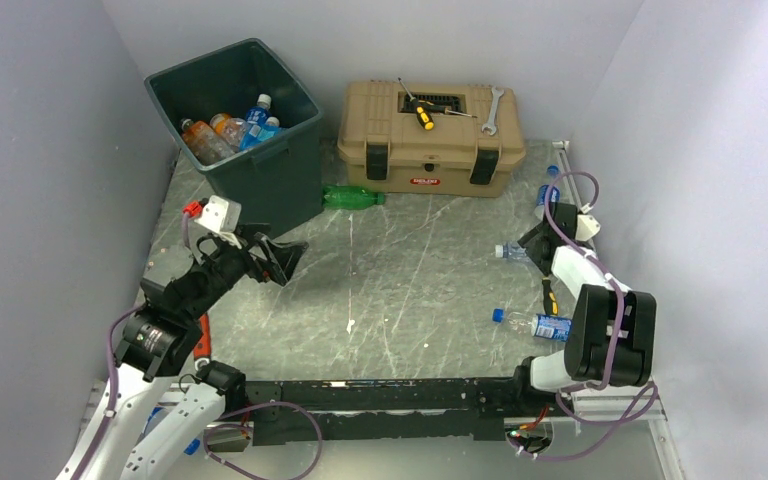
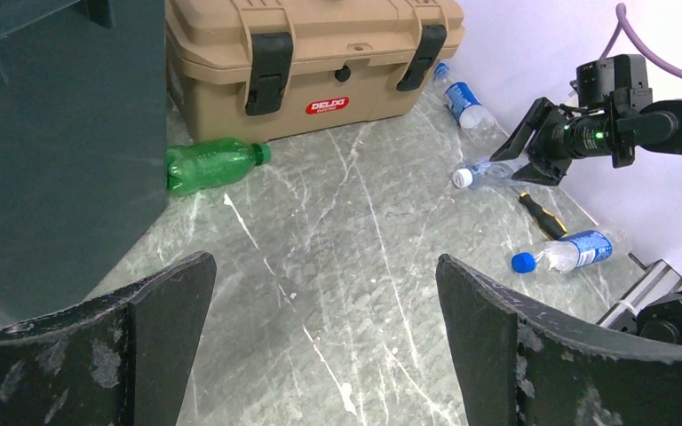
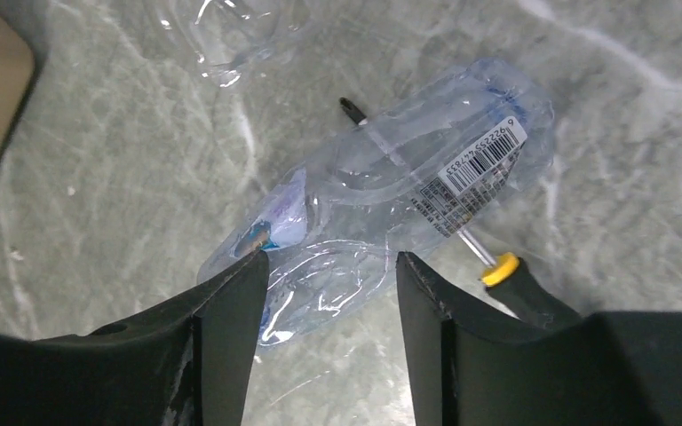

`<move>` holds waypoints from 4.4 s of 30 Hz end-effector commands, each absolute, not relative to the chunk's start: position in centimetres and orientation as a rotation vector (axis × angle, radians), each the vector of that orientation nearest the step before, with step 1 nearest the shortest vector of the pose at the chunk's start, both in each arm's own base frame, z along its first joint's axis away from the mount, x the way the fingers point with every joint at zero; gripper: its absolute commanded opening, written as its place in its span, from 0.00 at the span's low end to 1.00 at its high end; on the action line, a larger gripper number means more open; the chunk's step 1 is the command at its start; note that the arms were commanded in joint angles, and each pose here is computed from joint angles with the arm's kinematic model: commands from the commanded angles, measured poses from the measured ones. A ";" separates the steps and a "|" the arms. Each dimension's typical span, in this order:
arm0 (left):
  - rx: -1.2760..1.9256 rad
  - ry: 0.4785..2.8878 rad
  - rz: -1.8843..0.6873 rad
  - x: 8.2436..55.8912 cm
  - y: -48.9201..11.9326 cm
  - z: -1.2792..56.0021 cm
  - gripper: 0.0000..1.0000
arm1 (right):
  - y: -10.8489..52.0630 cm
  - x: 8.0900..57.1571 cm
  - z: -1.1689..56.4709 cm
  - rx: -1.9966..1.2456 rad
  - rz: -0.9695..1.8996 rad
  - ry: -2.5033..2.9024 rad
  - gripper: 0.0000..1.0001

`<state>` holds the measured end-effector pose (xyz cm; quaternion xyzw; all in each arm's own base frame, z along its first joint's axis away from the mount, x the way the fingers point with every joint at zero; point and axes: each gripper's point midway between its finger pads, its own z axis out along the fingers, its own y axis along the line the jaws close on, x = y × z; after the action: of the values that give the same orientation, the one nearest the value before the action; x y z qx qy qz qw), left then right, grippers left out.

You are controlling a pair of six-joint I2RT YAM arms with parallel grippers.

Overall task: Put the plastic bottles in the bin
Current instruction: Pick up the plastic bottle at the center of the board.

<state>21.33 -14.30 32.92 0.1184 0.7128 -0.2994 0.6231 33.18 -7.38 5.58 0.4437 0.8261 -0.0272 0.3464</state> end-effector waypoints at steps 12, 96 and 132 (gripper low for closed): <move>0.251 1.662 -0.709 22.3 -14.6 32.3 1.00 | -0.9 32.8 3.8 1.168 0.220 2.177 0.60; 0.879 1.491 -1.453 16.2 -35.2 33.9 1.00 | 22.6 16.6 40.7 -0.464 1.308 1.226 0.00; 0.901 1.464 -1.478 15.0 -36.5 32.8 0.00 | 23.4 16.6 41.4 -0.341 1.497 1.143 0.03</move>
<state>14.33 -36.67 32.99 0.3635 0.5762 -0.6108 0.4035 17.80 23.89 39.19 -0.1424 0.5172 0.6268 0.5651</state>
